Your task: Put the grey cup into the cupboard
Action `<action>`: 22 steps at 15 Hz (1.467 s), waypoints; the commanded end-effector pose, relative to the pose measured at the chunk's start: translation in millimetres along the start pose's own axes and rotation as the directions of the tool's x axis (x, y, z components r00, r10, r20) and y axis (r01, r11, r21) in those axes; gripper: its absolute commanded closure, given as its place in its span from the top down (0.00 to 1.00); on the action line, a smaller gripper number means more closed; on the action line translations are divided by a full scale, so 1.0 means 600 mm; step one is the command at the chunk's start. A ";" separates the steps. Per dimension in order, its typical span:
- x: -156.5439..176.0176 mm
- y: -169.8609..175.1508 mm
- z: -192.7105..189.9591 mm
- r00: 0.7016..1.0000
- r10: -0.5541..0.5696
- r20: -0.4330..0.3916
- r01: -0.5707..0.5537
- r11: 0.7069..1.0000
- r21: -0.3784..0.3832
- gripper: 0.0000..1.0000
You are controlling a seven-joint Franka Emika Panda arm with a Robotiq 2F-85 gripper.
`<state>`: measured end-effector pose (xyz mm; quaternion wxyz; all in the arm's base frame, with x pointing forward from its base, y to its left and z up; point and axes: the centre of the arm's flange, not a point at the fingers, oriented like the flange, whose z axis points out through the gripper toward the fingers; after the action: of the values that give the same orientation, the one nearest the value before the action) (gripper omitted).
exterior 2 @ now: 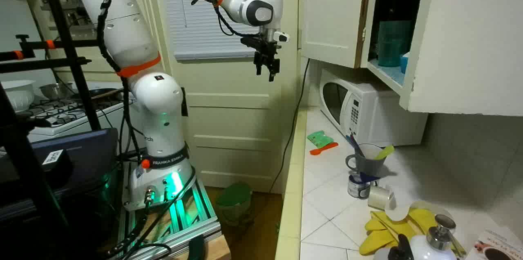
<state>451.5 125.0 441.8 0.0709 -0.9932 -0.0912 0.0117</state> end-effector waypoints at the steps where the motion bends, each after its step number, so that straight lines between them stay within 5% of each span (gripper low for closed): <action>1: 0.000 0.000 0.000 1.000 0.000 0.000 0.000 1.000 0.000 1.00; 9: 0.000 0.000 0.000 1.000 0.000 0.000 0.000 1.000 0.000 1.00; 10: 0.008 0.018 0.005 0.995 0.067 -0.075 -0.073 0.993 -0.091 1.00; 12: 0.021 0.065 0.008 0.981 0.124 -0.147 -0.144 0.980 -0.135 1.00; 17: 0.004 0.187 0.041 0.903 0.305 -0.302 -0.371 0.909 -0.190 1.00; 21: -0.028 0.294 0.065 0.816 0.437 -0.379 -0.541 0.808 -0.234 1.00; 22: -0.013 0.262 0.044 0.856 0.379 -0.353 -0.465 0.861 -0.204 1.00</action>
<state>470.7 -27.0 392.9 -0.0636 -0.9780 0.1435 -0.1372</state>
